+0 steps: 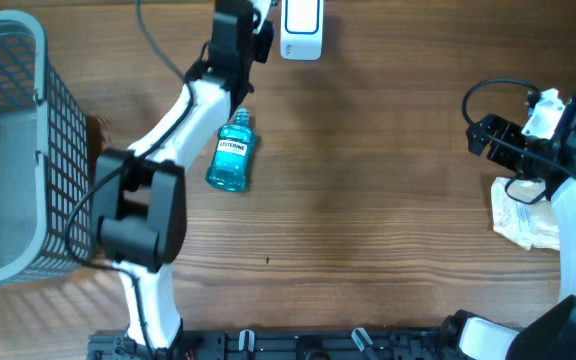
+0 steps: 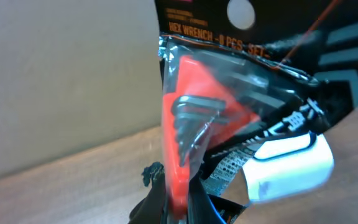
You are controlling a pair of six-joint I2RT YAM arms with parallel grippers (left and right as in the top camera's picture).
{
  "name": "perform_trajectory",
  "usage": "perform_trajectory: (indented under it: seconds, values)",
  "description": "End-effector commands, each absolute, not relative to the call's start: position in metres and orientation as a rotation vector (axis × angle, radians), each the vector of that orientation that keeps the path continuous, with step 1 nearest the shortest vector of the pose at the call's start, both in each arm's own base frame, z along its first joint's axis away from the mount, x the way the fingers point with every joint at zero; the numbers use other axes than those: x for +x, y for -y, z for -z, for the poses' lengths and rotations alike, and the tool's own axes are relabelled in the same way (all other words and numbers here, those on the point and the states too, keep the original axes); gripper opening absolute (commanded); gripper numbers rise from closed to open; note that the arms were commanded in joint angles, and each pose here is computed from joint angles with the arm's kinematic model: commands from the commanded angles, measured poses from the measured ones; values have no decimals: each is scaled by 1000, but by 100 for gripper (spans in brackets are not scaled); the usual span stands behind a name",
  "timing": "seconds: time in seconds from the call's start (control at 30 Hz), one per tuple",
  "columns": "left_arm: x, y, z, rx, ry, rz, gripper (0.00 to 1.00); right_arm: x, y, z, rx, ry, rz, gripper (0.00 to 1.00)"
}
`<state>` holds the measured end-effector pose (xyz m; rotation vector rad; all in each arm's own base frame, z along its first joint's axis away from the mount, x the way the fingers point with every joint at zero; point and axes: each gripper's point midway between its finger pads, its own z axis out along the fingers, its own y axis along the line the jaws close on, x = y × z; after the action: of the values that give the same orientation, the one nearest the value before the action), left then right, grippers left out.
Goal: Scan the item barcode
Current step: 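Hold the wrench pack label under the scanner with the left gripper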
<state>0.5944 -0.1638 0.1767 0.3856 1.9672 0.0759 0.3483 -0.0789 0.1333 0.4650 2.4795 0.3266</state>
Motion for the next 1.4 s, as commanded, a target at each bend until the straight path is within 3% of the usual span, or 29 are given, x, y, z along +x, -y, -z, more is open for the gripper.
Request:
perform_trajectory:
  seconds: [0.0, 0.23, 0.43, 0.63, 1.17, 1.37]
  values:
    - [618, 180, -221, 424, -1867, -53, 4, 357, 85, -124, 542, -2477, -338, 100]
    - [618, 208, -211, 575, -1848, -137, 4, 367, 89, -98, 655, -2494, -379, 100]
    - [614, 225, -159, 716, -1899, -275, 4, 371, 91, -71, 679, -2541, -393, 98]
    - [618, 204, -120, 865, -1923, -542, 4, 374, 89, -65, 674, -2548, -402, 97]
    - [613, 197, -103, 1062, -1916, -625, 4, 388, 10, -67, 408, -2609, -467, 97]
    - [611, 201, -98, 1130, -1904, -619, 4, 384, 0, -62, 499, -2624, -494, 97]
